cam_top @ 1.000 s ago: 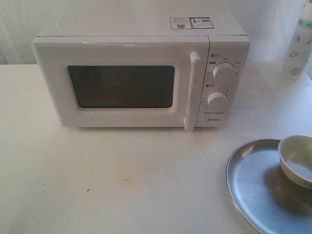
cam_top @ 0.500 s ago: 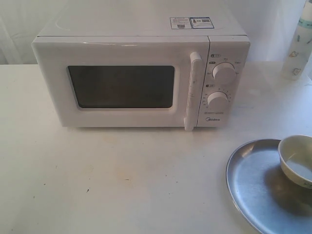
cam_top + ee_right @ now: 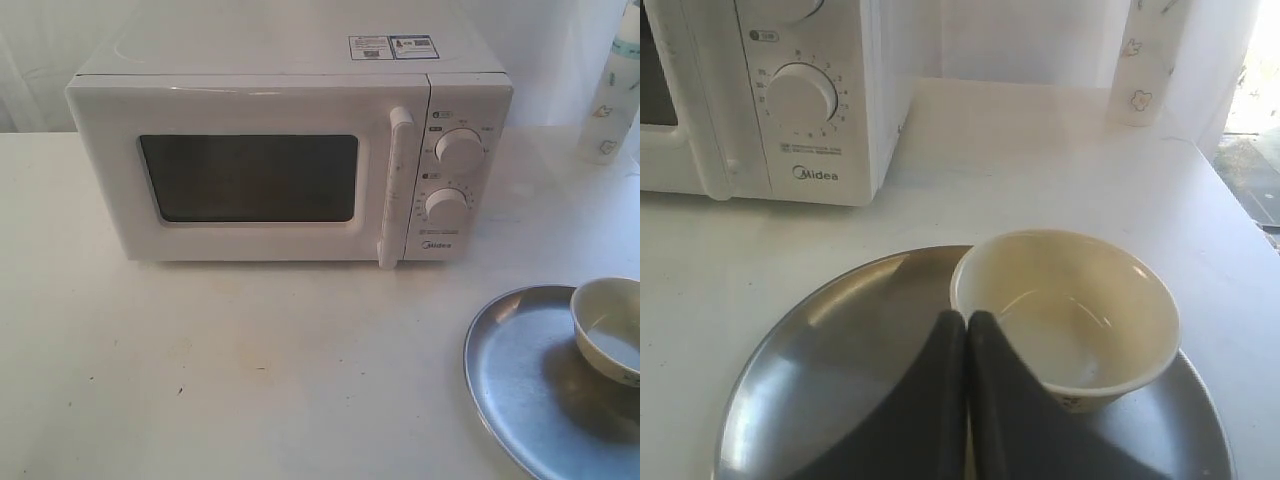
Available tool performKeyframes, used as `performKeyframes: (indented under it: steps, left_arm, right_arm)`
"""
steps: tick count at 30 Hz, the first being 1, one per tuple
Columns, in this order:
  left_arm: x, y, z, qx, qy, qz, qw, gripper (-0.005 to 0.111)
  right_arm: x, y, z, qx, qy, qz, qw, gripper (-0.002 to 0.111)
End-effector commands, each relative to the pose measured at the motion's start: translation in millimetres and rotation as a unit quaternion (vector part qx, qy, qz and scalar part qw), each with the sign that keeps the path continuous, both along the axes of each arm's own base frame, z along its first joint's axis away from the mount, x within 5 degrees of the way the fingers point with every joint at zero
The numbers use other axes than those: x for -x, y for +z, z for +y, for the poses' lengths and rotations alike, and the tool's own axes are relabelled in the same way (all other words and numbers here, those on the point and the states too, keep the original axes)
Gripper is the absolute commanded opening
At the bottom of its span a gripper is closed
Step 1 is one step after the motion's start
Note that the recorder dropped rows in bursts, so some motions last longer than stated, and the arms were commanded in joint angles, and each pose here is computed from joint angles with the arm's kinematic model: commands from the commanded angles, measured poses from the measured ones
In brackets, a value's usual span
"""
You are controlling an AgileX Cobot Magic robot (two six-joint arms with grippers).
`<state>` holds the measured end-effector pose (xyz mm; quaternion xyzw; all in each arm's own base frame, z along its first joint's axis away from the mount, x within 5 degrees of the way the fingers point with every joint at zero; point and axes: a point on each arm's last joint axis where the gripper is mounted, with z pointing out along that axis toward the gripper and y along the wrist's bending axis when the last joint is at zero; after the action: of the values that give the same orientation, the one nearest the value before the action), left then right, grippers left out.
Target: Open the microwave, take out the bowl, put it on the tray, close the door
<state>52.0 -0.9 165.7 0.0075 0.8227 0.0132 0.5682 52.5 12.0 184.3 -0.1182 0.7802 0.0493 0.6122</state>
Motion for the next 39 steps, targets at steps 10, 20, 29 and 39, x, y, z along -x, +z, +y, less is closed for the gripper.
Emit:
performKeyframes:
  steps: [10,20,29,39]
  left_arm:
    - [0.2,0.8,-0.8,0.006,-0.003,-0.001,1.000,0.000]
    - [0.2,0.8,-0.8,0.006,-0.003,-0.001,1.000,0.000]
    - [0.2,0.8,-0.8,0.006,-0.003,-0.001,1.000,0.000]
    - [0.2,0.8,-0.8,0.006,-0.003,-0.001,1.000,0.000]
  right_arm:
    - [-0.5,-1.3,-3.9,0.001,-0.036,-0.001,0.999,0.000]
    - [-0.6,-1.3,-4.1,0.001,-0.038,-0.001,0.999,0.000]
    - [-0.9,-1.3,-6.7,0.001,-0.062,-0.001,0.998,0.000]
    - [-0.9,-1.3,-6.7,0.001,-0.062,-0.001,0.998,0.000]
